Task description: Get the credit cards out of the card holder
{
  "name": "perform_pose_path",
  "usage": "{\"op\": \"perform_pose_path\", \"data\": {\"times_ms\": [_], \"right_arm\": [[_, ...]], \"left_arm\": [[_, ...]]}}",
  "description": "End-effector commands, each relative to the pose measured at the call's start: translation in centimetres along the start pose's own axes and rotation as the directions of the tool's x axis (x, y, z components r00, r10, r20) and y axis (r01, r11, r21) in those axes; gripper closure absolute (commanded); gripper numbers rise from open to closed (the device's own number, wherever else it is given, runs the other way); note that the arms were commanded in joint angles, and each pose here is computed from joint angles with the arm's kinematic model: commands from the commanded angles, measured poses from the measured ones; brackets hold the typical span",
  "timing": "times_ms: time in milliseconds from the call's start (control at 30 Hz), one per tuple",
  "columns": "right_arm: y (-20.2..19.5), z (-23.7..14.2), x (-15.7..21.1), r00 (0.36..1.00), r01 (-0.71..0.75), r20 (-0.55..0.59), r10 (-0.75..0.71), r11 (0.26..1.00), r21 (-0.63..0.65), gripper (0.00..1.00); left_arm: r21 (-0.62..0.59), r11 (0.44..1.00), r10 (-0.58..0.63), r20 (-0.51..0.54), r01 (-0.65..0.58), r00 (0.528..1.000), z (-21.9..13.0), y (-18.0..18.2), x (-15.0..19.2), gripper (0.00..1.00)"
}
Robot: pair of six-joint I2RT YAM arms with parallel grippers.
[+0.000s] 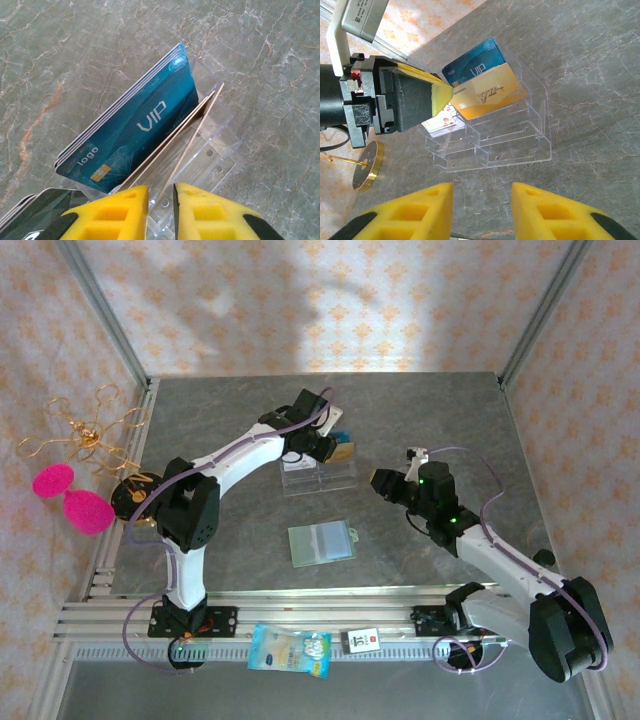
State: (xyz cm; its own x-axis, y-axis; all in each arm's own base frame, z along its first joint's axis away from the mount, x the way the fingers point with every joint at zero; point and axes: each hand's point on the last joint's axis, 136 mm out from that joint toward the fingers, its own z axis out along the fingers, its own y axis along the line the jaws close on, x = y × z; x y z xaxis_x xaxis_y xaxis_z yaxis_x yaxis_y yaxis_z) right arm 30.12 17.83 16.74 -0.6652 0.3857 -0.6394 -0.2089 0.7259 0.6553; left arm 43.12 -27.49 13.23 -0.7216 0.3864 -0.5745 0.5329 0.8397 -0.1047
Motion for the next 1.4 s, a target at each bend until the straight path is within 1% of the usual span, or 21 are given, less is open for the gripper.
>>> {"op": "perform_pose_path", "data": {"times_ms": [0,133,333,567,667,867,1000,1100,1167,1200,1267,1367], "right_arm": [[-0.2,-0.2,-0.2,1.0,0.019,0.019,-0.02,1.0,0.002,0.65],[-0.2,-0.1,-0.2,1.0,0.019,0.019,-0.019,1.0,0.003,0.64],[-0.2,-0.1,-0.2,1.0,0.019,0.017,-0.019,1.0,0.005,0.64],[-0.3,0.0,-0.2,1.0,0.018,0.015,-0.018,1.0,0.007,0.64],[-0.2,0.0,-0.1,1.0,0.019,0.014,-0.019,1.0,0.004,0.64],[-0.3,0.0,-0.2,1.0,0.019,0.014,-0.019,1.0,0.006,0.64],[-0.2,-0.1,-0.2,1.0,0.021,0.016,-0.021,1.0,0.005,0.64],[-0.1,-0.1,-0.4,1.0,0.02,0.021,-0.02,1.0,0.001,0.64],[0.0,-0.1,-0.4,1.0,0.019,0.021,-0.019,1.0,-0.001,0.64],[0.0,-0.1,-0.4,1.0,0.02,0.02,-0.02,1.0,-0.003,0.64],[0.0,-0.2,-0.4,1.0,0.019,0.021,-0.019,1.0,-0.004,0.64],[0.1,-0.3,-0.4,1.0,0.018,0.023,-0.018,1.0,-0.005,0.64]], "left_arm": [[0.003,1.0,0.029,-0.038,-0.029,0.999,0.4,-0.3,0.4,0.76],[-0.008,0.999,0.05,-0.042,-0.051,0.998,0.4,-0.2,0.5,0.76],[0.012,0.992,0.123,-0.06,-0.123,0.991,0.5,-1.1,0.6,0.88],[0.031,0.982,0.19,-0.059,-0.189,0.98,-0.3,-2.0,0.7,0.94],[0.025,0.978,0.208,-0.068,-0.207,0.976,-0.5,-2.0,0.8,1.0],[0.045,0.971,0.236,-0.05,-0.234,0.97,-1.5,-2.6,0.5,1.0],[0.054,0.97,0.24,-0.081,-0.236,0.967,-2.0,-2.7,1.0,1.0],[0.039,0.974,0.225,-0.089,-0.223,0.97,-2.8,-2.4,1.3,1.0],[0.027,0.978,0.208,-0.104,-0.207,0.973,-2.7,-2.1,1.8,1.0],[0.017,0.979,0.206,-0.088,-0.205,0.975,-3.7,-2.2,1.5,1.0],[0.013,0.981,0.192,-0.088,-0.192,0.977,-4.1,-2.1,1.5,1.0],[0.024,0.982,0.187,-0.038,-0.187,0.982,-5.0,-2.6,0.8,1.0]]}}
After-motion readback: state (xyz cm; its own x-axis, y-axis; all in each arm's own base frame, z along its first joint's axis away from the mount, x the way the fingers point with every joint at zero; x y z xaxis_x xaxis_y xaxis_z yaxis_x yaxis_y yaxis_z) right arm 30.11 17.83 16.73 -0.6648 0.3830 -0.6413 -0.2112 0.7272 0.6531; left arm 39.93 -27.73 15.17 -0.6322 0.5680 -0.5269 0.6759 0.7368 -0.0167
